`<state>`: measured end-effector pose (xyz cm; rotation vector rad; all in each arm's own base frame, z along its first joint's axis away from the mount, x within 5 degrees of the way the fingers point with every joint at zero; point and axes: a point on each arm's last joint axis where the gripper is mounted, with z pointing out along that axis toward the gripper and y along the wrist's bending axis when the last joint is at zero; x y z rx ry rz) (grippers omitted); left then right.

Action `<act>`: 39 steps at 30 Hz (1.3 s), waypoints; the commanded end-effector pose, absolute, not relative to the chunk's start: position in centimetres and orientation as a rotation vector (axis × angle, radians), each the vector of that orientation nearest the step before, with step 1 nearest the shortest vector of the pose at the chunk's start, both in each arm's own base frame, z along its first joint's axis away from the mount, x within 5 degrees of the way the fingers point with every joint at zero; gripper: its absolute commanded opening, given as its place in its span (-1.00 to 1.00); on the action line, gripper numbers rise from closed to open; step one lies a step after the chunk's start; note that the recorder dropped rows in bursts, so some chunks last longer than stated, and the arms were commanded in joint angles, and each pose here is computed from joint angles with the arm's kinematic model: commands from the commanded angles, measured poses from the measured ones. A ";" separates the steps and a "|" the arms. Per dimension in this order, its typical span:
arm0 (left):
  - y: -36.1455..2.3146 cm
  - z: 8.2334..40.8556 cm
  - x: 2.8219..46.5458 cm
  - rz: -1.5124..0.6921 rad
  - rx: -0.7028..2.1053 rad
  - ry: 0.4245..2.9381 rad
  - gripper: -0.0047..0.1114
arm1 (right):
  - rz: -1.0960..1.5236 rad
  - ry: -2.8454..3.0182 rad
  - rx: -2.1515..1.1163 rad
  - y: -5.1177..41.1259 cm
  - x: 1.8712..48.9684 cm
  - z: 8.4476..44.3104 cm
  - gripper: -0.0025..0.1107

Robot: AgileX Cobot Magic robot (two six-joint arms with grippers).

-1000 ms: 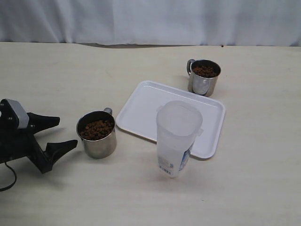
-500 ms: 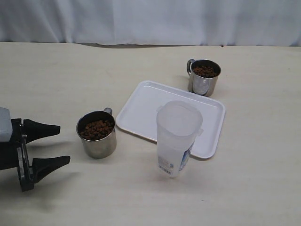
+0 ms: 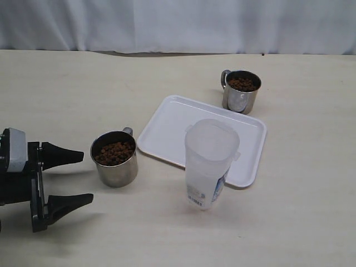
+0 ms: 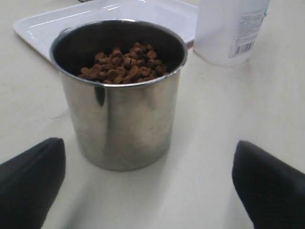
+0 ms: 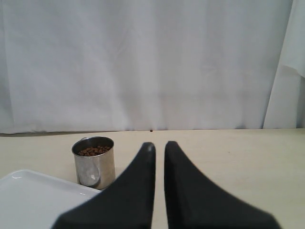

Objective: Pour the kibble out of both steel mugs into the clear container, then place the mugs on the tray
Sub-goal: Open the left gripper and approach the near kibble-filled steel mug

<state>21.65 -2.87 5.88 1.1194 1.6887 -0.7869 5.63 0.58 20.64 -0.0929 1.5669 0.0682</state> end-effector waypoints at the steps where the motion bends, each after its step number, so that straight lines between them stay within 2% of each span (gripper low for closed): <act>1: -3.0 5.9 21.9 -0.785 1.098 1.684 0.53 | 0.073 1.561 -0.096 0.6 5.6 20.6 -0.86; 4: -3.1 6.0 21.7 -0.800 1.119 1.673 0.60 | 0.073 1.561 -0.096 0.6 5.6 20.6 -0.86; 14: -3.4 6.0 20.9 -0.862 1.203 1.627 0.59 | 0.073 1.561 -0.096 0.6 5.6 20.6 -0.86; 22: -2.8 6.0 22.8 -0.696 1.135 1.634 0.59 | 0.073 1.561 -0.096 0.6 5.6 20.6 -0.86; 39: -4.1 5.1 23.6 -0.698 1.061 1.699 0.59 | 0.073 1.561 -0.096 0.6 5.6 20.6 -0.86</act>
